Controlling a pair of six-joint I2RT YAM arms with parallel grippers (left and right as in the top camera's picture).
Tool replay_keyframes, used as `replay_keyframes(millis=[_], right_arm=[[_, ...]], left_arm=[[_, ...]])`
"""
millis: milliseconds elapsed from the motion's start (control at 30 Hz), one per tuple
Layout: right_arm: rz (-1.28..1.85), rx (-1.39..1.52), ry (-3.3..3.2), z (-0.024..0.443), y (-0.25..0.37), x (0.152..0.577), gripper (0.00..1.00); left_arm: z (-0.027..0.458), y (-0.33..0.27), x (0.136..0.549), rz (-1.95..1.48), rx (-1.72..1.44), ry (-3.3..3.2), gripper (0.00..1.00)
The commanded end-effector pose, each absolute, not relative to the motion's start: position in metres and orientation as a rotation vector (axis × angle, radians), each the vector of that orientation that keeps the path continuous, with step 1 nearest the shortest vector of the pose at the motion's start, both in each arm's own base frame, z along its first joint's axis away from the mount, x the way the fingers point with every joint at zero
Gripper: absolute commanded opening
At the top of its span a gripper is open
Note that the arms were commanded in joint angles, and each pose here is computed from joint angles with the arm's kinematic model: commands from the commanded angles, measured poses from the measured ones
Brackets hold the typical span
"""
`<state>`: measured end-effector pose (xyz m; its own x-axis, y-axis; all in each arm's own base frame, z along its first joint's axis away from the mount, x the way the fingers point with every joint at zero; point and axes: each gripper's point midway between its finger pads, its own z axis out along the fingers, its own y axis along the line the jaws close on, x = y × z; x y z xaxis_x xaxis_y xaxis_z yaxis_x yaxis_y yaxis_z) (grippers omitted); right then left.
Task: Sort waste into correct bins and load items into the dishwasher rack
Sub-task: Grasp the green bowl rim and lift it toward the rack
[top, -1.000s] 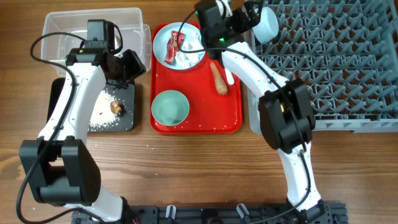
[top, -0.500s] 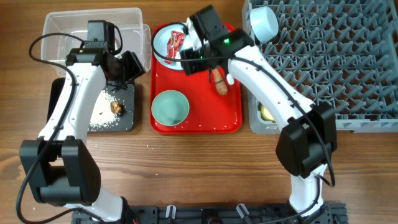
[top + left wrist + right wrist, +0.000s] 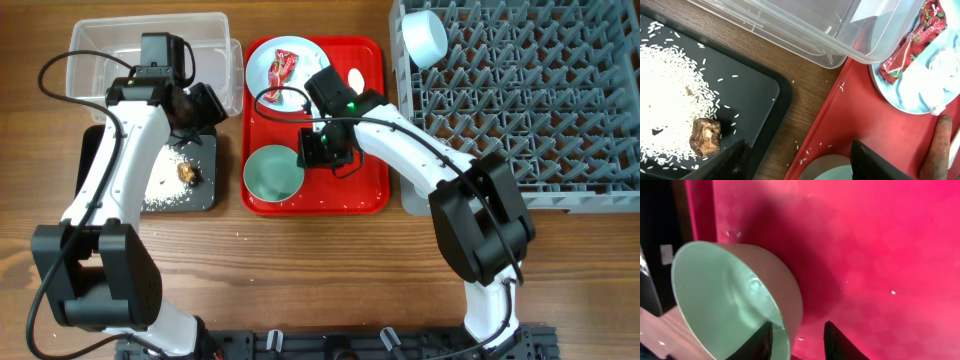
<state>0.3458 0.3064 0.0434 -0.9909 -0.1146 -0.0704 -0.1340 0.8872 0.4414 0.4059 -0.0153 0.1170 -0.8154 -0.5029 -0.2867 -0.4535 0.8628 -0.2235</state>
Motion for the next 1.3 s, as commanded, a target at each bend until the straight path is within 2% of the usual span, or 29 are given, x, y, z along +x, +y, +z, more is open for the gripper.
replay_keyframes(millis=[0,67,167,233,467,667,867,1067,1167,1267], right_arm=[[0.749,-0.168,3.038,0.039,0.316,0.338,0.34],[0.749,-0.154,3.045,0.035,0.32,0.336,0.29],[0.741,-0.1,3.076,0.026,0.321,0.333,0.16],[0.738,-0.09,3.083,0.024,0.321,0.333,0.06],[0.755,-0.083,3.056,0.033,0.323,0.338,0.04],[0.603,-0.029,2.93,0.075,0.287,0.364,0.04],[0.102,0.172,2.573,0.176,0.168,0.411,0.04],[-0.519,0.369,2.14,0.278,0.052,0.411,0.04],[-0.83,0.353,2.014,0.304,0.021,0.403,0.04],[-1.064,0.241,1.996,0.305,0.011,0.404,0.04]], left_arm=[[0.126,-0.01,0.409,-0.18,-0.717,2.667,0.65],[0.126,-0.01,0.409,-0.18,-0.718,2.668,0.66],[0.125,-0.009,0.407,-0.176,-0.72,2.678,0.77],[0.124,-0.01,0.404,-0.172,-0.724,2.689,1.0],[0.124,-0.009,0.402,-0.169,-0.726,2.696,1.0],[0.124,-0.009,0.402,-0.17,-0.726,2.696,1.0],[0.124,-0.009,0.402,-0.17,-0.726,2.696,1.0],[0.124,-0.009,0.402,-0.17,-0.726,2.696,1.0],[0.124,-0.009,0.402,-0.17,-0.726,2.696,1.0],[0.124,-0.009,0.402,-0.17,-0.726,2.696,1.0]])
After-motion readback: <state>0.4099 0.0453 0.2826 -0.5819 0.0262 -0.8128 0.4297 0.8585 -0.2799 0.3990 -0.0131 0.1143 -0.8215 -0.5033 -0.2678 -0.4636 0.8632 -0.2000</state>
